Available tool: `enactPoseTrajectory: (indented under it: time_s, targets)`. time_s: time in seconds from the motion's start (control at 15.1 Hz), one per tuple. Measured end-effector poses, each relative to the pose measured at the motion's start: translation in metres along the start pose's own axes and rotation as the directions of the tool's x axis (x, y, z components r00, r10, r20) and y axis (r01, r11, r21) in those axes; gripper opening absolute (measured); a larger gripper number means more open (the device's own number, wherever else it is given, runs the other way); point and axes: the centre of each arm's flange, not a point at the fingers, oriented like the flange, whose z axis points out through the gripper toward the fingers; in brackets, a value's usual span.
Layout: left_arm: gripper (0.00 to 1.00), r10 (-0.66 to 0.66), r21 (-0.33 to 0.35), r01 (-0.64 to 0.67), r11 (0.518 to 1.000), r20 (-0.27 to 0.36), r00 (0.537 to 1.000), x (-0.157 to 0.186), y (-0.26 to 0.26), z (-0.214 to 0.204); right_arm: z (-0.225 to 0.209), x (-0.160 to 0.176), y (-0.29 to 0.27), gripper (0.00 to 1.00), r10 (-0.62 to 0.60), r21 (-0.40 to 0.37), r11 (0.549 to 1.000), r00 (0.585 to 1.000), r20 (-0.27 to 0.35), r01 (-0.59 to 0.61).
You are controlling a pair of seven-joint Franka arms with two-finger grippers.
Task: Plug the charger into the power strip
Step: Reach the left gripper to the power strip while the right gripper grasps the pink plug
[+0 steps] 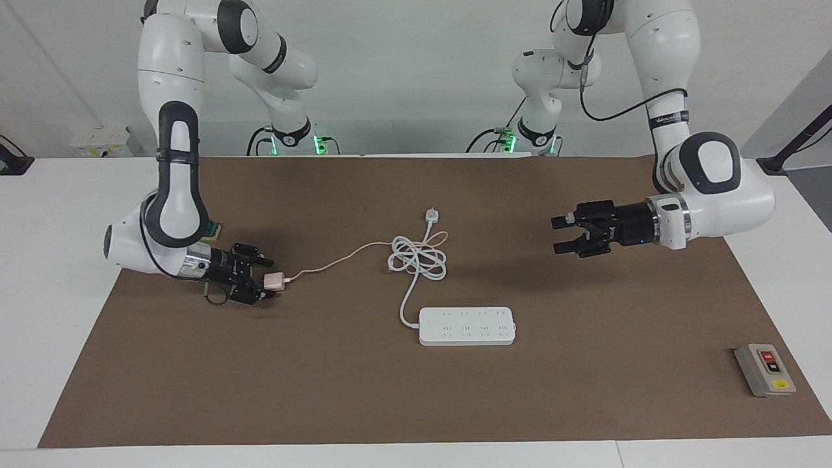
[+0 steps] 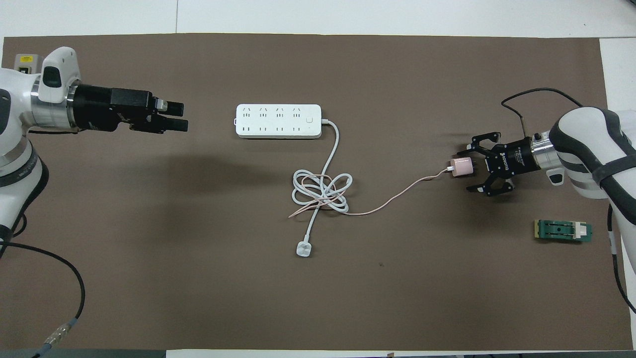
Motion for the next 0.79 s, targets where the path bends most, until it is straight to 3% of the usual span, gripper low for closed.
enactPoseTrajectory:
  time_s: [0.26, 0.53, 0.79]
  targets:
    - [1.00, -0.005, -0.155, 0.004, 0.988, -0.006, 1.000, 0.005, -0.048, 0.026, -0.005, -0.003, -0.001, 0.49, -0.010, 0.010, 1.000, 1.000, -0.001, 0.010]
    - [1.00, -0.008, -0.250, 0.012, 0.968, 0.017, 1.000, 0.006, -0.067, 0.073, -0.006, -0.005, -0.003, 0.49, -0.015, 0.017, 1.000, 1.000, -0.013, 0.015]
    - [1.00, 0.005, -0.252, -0.004, 0.968, 0.005, 1.000, 0.008, -0.066, 0.116, -0.009, -0.031, -0.028, 0.48, 0.025, 0.023, 0.999, 0.999, -0.022, -0.025]
